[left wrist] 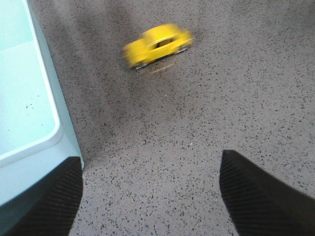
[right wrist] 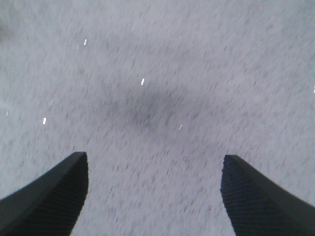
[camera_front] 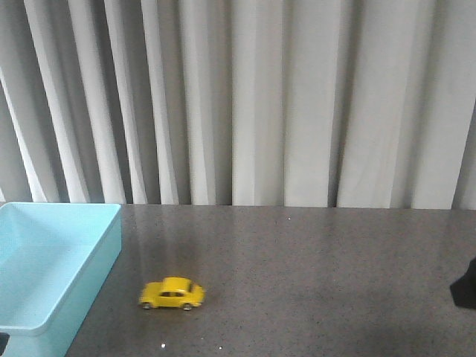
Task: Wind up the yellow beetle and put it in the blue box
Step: 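Open the right gripper to release the beetle and raise the arm, then move the left gripper down over the beetle beside the blue box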
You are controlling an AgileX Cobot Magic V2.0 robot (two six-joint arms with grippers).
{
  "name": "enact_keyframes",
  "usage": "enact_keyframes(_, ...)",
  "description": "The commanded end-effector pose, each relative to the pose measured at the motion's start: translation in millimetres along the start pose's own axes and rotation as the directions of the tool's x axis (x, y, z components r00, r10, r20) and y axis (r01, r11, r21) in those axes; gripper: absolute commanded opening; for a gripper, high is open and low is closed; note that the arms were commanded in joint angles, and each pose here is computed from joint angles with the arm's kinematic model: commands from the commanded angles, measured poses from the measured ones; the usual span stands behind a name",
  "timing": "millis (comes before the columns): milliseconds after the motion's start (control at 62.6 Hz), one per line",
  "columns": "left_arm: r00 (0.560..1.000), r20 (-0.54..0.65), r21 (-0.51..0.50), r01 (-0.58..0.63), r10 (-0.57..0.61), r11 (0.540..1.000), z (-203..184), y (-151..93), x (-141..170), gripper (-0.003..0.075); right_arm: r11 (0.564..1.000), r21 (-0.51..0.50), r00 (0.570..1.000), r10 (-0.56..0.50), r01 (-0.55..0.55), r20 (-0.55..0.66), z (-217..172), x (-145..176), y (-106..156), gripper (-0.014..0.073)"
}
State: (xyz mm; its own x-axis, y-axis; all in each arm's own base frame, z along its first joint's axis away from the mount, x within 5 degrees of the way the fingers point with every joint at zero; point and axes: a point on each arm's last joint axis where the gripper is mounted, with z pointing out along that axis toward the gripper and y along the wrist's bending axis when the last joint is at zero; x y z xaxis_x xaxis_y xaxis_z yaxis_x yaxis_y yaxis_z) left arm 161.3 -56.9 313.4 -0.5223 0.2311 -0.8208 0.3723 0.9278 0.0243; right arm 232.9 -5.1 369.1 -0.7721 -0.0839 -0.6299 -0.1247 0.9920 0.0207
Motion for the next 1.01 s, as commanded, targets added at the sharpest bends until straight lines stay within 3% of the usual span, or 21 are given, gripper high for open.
enact_keyframes(0, 0.994, 0.107, 0.002, 0.005, -0.005, 1.000, -5.6, -0.8, -15.4, 0.0560, 0.998, 0.065, 0.999, -0.024, 0.022, 0.040, -7.6, 11.2, 15.2, 0.0540)
enact_keyframes(128, 0.995, 0.101, 0.002, 0.005, -0.005, 1.000, -4.4, -0.7, -15.2, 0.0560, 0.993, 0.099, 0.997, -0.071, 0.071, -0.008, 2.2, 34.4, 31.5, 0.0540)
enact_keyframes(272, 0.995, 0.103, 0.001, -0.004, 0.004, 1.000, -4.4, -0.7, -15.4, 0.0560, 0.994, 0.014, 0.993, -0.113, 0.113, 0.044, 7.1, 51.1, 53.4, 0.0540)
enact_keyframes(559, 0.976, 0.127, -0.024, -0.173, 0.175, 0.985, 0.1, 0.5, -34.8, 0.0560, 0.998, -0.035, 0.986, -0.045, 0.052, 0.162, -1.1, 51.3, 58.3, 0.0540)
enact_keyframes(783, 0.952, 0.003, 0.008, -0.305, 0.305, 0.952, 45.5, 3.7, -71.4, 0.0552, 0.998, -0.042, 0.978, -0.042, 0.052, 0.202, -1.8, 47.6, 59.1, 0.0540)
enact_keyframes(990, 0.888, -0.165, 0.108, -0.417, 0.429, 0.903, 111.9, 7.0, -102.3, 0.0536, 0.998, -0.040, 0.981, -0.043, 0.052, 0.191, -1.6, 48.7, 58.9, 0.0540)
